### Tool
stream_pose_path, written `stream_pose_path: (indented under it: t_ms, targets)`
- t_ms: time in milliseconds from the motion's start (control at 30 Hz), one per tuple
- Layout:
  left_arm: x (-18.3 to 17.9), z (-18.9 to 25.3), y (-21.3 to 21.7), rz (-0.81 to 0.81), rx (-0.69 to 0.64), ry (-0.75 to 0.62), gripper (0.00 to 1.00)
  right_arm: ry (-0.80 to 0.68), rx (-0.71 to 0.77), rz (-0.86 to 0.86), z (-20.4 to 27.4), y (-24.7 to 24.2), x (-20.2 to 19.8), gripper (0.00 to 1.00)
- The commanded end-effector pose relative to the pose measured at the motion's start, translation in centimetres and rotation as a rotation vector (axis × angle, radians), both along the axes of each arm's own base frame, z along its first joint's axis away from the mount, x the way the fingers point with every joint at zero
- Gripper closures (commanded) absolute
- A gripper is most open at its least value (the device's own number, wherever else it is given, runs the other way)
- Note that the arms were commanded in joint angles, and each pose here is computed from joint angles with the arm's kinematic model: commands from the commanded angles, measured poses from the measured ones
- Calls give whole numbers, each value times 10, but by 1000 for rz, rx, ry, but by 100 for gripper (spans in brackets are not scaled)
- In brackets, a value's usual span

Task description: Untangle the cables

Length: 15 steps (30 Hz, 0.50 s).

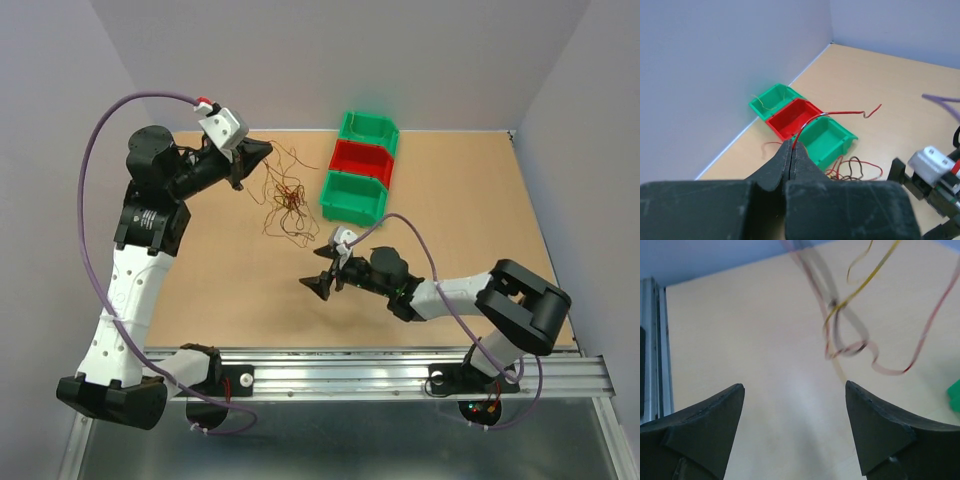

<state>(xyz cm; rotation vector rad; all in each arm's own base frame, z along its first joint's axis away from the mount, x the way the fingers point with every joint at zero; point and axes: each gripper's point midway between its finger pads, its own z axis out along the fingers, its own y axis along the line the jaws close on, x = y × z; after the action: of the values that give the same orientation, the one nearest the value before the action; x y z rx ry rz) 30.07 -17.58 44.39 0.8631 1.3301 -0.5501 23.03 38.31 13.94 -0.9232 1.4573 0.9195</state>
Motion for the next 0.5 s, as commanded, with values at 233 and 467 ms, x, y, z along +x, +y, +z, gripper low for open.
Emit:
stream_pose_path:
  t_ms: [233, 467]
  targets:
    - [-25, -17, -30, -168, -24, 51, 100, -226, 248, -192, 133, -9, 36, 7]
    - [-33, -20, -40, -190, -16, 57, 100, -287, 279, -281, 164, 8, 68, 7]
